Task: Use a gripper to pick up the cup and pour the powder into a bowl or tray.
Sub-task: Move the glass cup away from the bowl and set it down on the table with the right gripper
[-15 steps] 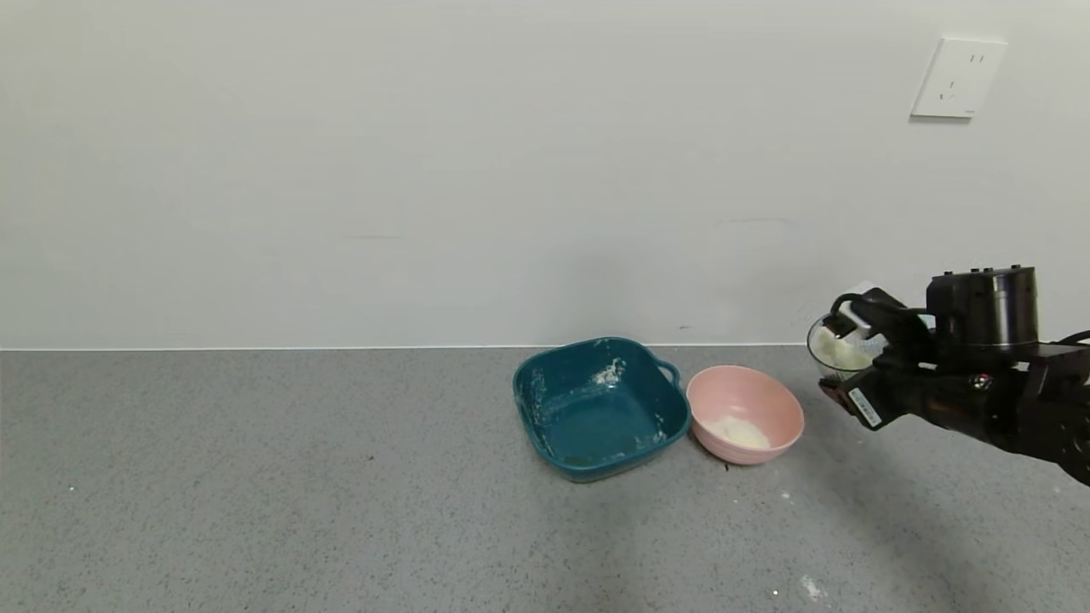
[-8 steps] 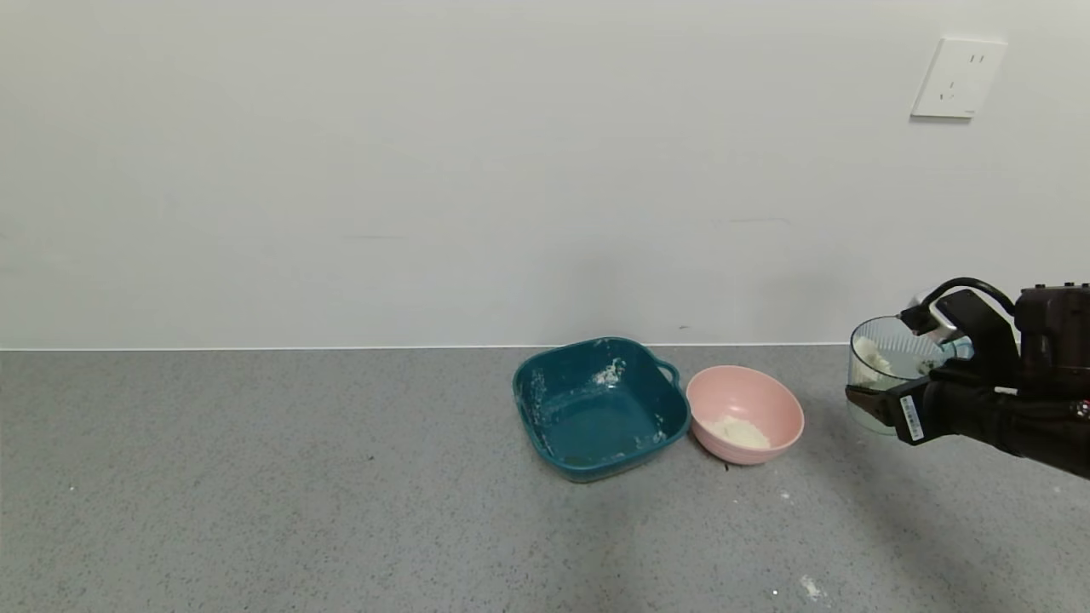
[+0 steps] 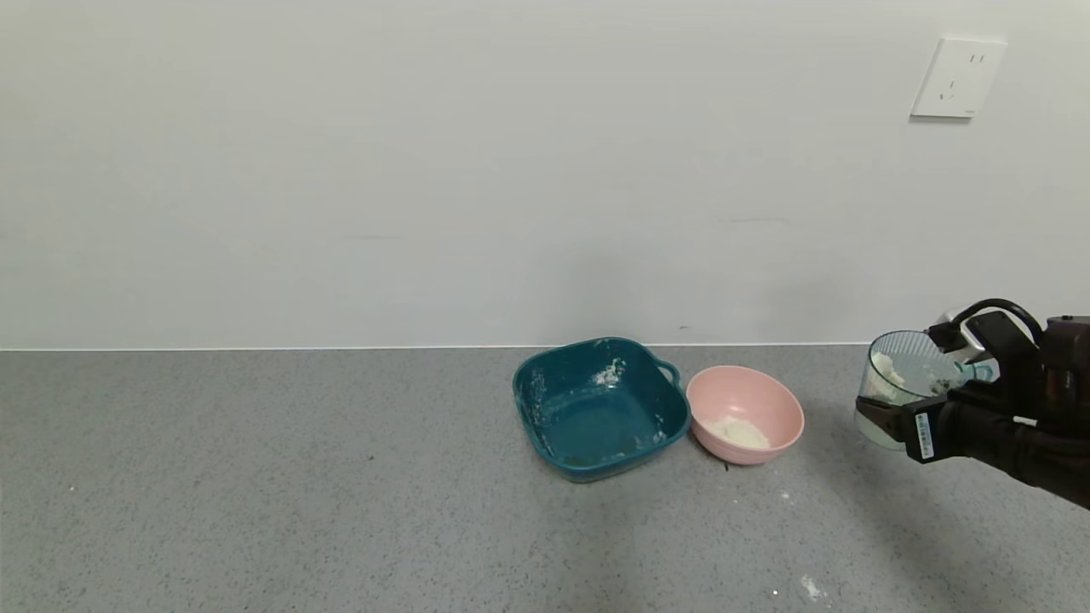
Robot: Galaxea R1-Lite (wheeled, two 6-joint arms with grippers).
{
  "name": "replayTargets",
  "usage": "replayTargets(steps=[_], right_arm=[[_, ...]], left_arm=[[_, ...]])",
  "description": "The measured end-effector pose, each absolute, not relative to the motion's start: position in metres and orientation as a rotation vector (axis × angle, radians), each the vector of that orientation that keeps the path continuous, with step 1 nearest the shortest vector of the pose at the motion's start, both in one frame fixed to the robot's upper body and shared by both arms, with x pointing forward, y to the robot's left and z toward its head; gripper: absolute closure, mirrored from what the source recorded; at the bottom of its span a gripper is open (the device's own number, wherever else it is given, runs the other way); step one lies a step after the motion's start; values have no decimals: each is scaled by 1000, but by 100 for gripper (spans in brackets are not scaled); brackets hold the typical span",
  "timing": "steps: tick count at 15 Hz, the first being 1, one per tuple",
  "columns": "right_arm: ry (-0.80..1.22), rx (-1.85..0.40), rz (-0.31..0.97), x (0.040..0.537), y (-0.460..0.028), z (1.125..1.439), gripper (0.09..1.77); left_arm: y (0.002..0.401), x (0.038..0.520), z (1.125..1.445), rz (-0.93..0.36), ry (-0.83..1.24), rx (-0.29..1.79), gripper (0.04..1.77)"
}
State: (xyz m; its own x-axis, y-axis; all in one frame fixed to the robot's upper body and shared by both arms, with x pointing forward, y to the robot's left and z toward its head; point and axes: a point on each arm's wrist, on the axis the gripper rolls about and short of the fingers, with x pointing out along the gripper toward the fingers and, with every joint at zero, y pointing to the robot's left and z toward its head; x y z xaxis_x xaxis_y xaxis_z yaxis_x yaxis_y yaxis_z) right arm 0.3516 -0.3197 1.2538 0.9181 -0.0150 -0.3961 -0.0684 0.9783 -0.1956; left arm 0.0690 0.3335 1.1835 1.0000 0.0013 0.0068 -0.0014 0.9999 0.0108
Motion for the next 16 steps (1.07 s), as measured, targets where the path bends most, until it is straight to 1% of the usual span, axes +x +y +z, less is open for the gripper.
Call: replayTargets(steps=[4,6,11,16], right_arm=[[404,-196,12,353,-329,1229,52],[401,-182,30,354,-334,1217,52],[464,-177,27,359,-338,1190,52],[454,-176,25,368,-338,1173,52]], left_arm=[[334,69,1184,1,-7,11,9],[334,69,1184,2,-7,11,9],[334,69,1184,1,-7,11,9],[334,69,1183,1,-7,11,9]])
